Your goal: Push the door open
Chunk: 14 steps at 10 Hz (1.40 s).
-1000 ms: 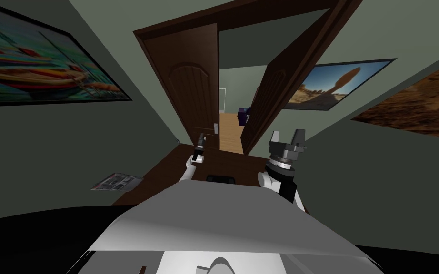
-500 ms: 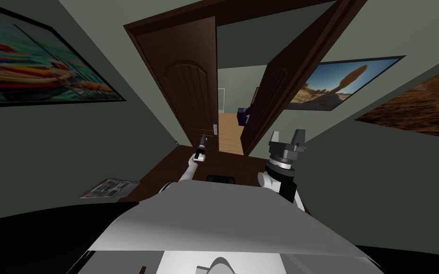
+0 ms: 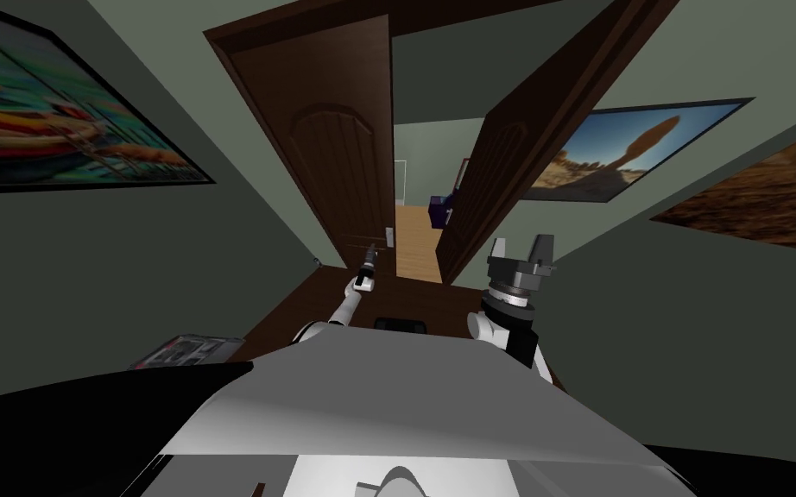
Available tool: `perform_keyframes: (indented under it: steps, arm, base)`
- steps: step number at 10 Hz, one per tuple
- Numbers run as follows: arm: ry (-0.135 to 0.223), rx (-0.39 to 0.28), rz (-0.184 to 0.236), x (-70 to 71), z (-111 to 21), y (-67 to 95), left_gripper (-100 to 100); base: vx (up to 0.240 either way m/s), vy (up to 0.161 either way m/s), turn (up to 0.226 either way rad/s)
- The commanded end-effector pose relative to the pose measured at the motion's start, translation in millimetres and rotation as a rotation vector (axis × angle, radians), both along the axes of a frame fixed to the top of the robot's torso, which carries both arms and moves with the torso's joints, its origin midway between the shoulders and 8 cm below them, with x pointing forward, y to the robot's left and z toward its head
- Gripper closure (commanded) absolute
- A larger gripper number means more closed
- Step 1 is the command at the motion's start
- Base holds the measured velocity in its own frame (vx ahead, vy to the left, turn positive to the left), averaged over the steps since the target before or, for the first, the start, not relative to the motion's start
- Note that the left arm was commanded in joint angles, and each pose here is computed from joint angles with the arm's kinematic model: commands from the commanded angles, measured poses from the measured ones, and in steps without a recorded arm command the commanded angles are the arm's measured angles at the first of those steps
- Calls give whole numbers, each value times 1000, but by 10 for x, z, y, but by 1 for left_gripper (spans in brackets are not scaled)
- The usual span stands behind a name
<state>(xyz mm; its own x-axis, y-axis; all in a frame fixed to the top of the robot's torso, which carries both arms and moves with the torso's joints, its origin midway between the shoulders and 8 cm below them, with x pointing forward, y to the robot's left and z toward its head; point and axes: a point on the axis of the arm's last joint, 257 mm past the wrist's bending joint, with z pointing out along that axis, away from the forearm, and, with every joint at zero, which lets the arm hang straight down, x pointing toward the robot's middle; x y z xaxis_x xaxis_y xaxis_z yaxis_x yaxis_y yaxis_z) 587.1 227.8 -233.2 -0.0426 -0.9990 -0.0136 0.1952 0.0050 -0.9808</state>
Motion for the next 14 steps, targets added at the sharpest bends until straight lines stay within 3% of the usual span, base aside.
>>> perform_keyframes:
  steps: [1, 14]
  arm:
    - [21, -1, -2, 70, -67, -28, -100]
    - [164, -2, -19, 323, -533, -242, -100]
  base:
    - [99, 15, -24]
    - [81, 14, -19]
